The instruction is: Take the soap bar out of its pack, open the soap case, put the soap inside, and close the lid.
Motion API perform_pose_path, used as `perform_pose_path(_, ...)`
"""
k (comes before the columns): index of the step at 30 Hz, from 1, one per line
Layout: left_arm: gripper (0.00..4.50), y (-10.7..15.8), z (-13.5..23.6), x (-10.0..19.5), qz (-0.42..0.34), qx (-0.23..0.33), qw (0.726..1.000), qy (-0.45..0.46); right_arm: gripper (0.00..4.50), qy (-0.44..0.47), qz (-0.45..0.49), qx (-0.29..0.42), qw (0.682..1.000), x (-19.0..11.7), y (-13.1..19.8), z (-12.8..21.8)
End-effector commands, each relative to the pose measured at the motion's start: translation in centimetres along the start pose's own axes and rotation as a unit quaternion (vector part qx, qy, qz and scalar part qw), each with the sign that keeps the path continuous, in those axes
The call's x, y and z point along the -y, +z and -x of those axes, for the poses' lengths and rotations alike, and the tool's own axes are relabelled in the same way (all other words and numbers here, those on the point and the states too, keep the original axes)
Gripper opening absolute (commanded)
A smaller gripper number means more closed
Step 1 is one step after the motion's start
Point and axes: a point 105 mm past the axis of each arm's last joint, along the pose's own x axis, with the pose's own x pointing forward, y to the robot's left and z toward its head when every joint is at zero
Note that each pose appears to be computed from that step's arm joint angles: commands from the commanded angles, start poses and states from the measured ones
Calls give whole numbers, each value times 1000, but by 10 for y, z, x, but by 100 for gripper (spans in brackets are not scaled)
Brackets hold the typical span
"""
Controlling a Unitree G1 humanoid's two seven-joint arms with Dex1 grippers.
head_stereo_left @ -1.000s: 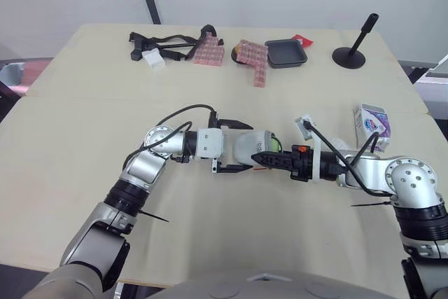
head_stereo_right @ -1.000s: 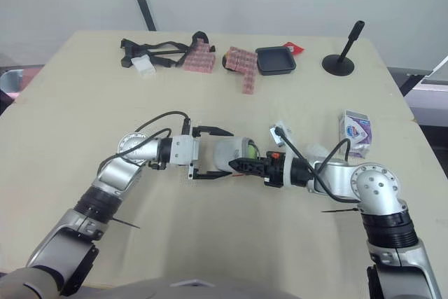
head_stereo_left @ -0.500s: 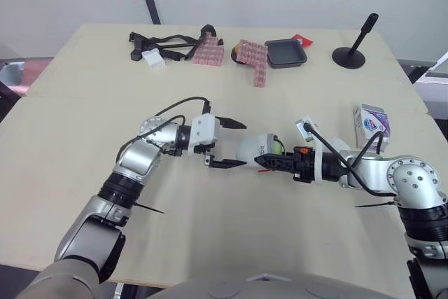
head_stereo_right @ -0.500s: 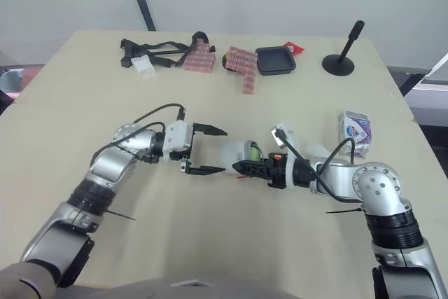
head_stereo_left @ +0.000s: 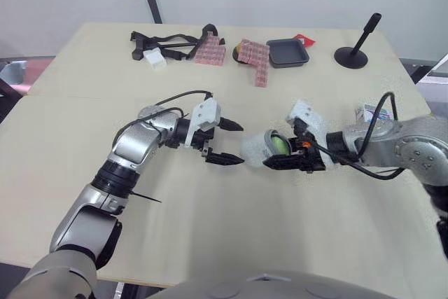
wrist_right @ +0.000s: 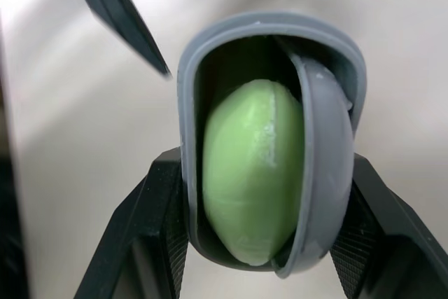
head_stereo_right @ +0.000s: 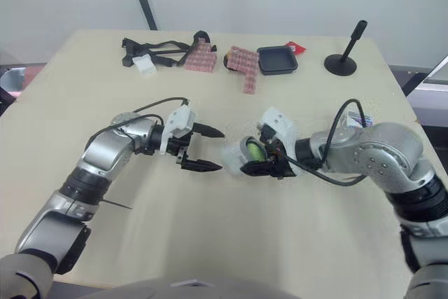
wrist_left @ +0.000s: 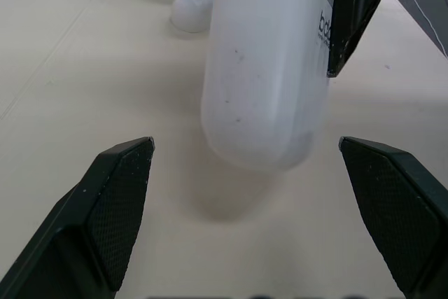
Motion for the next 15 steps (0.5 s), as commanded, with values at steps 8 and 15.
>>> perform_pose_path(8,450,24,-24,5,-34,20,999,3,208,-30,164,-144,975,9,8,2)
perform_pose_path(15,450,19,-39,10,-39,10,999,5,208,-26,193,-166,967,13,15,-8)
